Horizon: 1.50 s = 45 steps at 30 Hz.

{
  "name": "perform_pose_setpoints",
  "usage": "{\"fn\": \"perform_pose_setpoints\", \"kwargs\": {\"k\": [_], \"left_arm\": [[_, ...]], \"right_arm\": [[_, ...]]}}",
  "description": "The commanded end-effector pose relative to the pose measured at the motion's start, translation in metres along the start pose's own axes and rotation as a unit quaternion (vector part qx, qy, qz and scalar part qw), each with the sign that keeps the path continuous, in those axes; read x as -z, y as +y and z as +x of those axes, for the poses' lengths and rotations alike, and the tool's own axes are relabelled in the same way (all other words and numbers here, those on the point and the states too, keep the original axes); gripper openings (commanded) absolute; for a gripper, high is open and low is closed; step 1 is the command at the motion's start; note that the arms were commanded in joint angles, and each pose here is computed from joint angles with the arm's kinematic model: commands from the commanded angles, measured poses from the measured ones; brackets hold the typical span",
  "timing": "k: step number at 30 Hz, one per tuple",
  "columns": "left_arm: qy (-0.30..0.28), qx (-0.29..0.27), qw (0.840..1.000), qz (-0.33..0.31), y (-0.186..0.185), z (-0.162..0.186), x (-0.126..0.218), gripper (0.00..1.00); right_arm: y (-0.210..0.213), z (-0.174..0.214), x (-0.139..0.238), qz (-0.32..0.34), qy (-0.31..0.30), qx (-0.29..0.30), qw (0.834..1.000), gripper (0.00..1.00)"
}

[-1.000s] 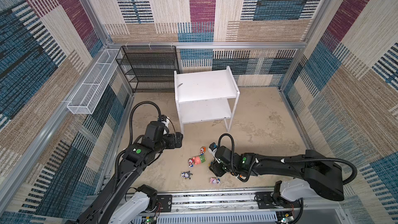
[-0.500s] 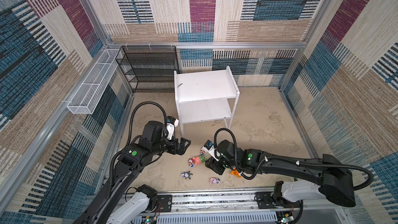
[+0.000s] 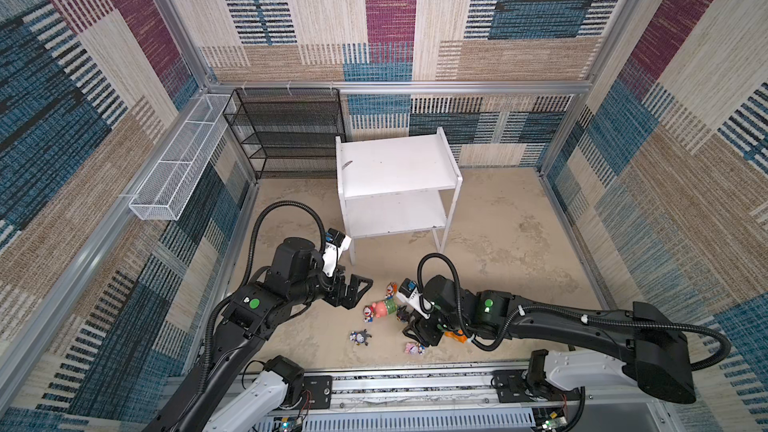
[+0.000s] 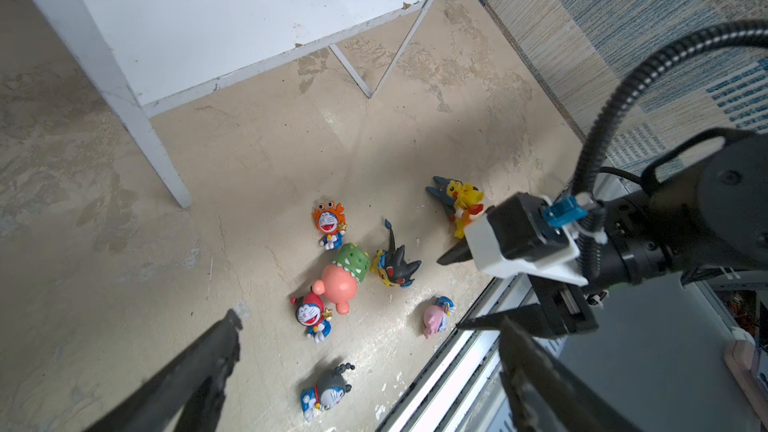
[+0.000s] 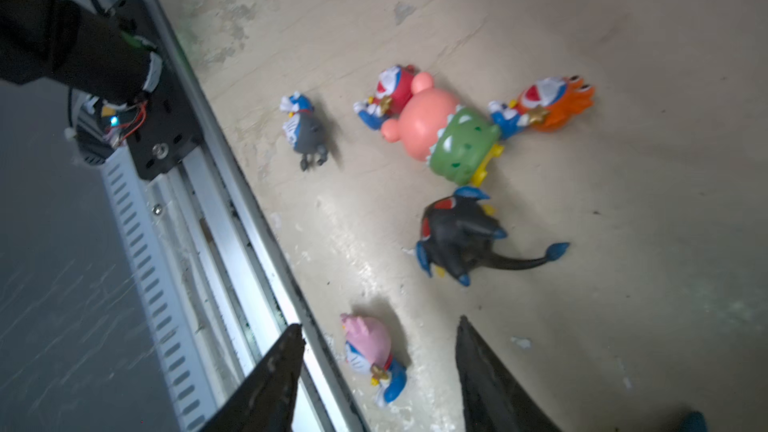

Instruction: Place and organize the plastic toys onto the shelf

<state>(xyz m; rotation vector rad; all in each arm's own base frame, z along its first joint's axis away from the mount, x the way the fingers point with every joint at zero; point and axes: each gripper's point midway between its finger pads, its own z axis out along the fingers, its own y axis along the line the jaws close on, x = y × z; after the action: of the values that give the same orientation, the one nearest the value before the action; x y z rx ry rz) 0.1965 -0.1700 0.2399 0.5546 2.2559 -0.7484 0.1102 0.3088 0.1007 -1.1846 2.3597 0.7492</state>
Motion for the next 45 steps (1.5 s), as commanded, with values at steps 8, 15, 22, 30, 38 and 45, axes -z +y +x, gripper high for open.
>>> {"fn": "perform_pose_setpoints", "kwargs": {"k": [8, 15, 22, 30, 38, 45], "left_arm": [[0.003, -0.011, 1.000, 0.003, 0.000, 0.004, -0.002, 0.99], [0.001, -0.015, 1.000, 0.005, 0.000, 0.004, -0.001, 0.99], [-0.011, -0.024, 1.000, 0.006, -0.003, 0.002, 0.004, 0.99], [-0.016, -0.026, 0.999, 0.014, -0.006, 0.002, 0.006, 0.99], [-0.023, -0.028, 0.999, 0.014, -0.007, 0.000, 0.008, 0.99], [-0.022, -0.028, 0.999, 0.017, -0.008, 0.000, 0.008, 0.99]], "right_arm": [[0.006, 0.040, -0.015, -0.017, 0.052, -0.038, 0.998, 0.60], [0.003, 0.052, -0.031, -0.014, 0.093, -0.028, 0.995, 0.56], [0.012, 0.058, -0.034, -0.044, 0.108, -0.022, 0.993, 0.53], [0.009, 0.059, -0.041, -0.033, 0.127, -0.014, 0.991, 0.51], [-0.003, 0.066, -0.045, 0.004, 0.145, -0.027, 0.989, 0.50], [-0.007, 0.068, -0.043, 0.021, 0.149, -0.030, 0.988, 0.48]]}}
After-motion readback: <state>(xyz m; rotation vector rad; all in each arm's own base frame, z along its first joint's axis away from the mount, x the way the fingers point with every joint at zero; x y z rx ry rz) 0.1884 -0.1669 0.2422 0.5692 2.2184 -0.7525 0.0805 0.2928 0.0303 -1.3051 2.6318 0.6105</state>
